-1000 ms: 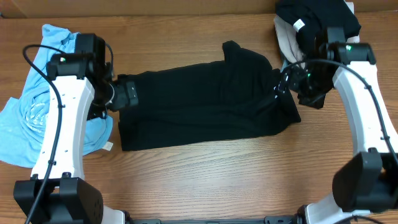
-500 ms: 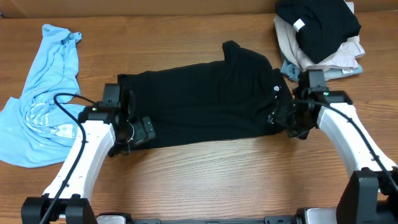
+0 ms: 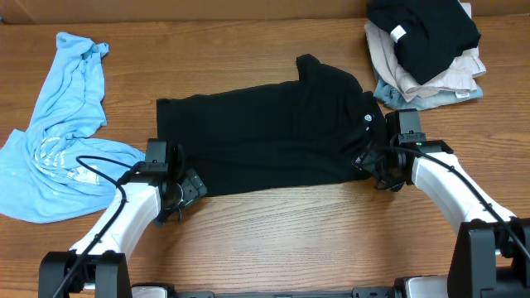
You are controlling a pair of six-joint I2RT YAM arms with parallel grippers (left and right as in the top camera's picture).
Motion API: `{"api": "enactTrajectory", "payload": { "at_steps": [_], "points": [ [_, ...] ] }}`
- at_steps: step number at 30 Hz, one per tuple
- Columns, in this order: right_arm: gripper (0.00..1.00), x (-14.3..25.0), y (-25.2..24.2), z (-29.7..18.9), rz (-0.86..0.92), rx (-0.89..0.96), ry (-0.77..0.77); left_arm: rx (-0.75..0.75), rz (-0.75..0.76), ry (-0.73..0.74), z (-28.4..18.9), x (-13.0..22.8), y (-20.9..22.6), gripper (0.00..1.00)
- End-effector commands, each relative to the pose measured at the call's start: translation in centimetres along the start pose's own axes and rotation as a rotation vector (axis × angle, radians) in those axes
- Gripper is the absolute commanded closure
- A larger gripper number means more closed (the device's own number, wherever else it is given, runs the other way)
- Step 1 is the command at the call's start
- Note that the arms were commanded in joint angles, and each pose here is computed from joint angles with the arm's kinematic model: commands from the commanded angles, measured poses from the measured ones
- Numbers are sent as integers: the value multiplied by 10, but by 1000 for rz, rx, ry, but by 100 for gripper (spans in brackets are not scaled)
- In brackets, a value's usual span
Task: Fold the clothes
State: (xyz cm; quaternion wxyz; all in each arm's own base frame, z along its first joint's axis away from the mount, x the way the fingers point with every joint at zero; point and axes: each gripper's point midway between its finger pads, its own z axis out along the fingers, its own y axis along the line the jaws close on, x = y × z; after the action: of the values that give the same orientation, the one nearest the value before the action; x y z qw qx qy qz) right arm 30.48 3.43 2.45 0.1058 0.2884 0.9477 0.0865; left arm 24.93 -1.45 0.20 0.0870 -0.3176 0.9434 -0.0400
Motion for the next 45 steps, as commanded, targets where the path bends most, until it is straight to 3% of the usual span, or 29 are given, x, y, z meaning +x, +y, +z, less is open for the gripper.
{"api": "enactTrajectory", "payload": {
  "at_steps": [1,6,12,13,16,21,29,45],
  "points": [
    [33,-1,-4,1,35,8,-29,-22,-41,-34,6,-1,8,8],
    [36,-2,-4,5,41,2,-36,-19,-45,-59,9,-4,9,17],
    [53,-9,2,6,47,-21,-65,-22,-45,-74,9,-7,9,46],
    [55,-10,3,6,49,-25,-69,-23,-44,-74,9,-7,9,57],
    [61,-12,2,6,54,-21,-76,-24,-45,-79,8,-8,9,75],
    [71,-4,-4,8,56,0,-51,-25,-44,-77,8,-8,9,96],
    [91,7,-12,8,63,36,-3,-39,-7,-69,8,-6,12,96],
    [96,56,-60,-20,191,148,225,-228,-181,144,-4,27,82,96]
  ]
}}
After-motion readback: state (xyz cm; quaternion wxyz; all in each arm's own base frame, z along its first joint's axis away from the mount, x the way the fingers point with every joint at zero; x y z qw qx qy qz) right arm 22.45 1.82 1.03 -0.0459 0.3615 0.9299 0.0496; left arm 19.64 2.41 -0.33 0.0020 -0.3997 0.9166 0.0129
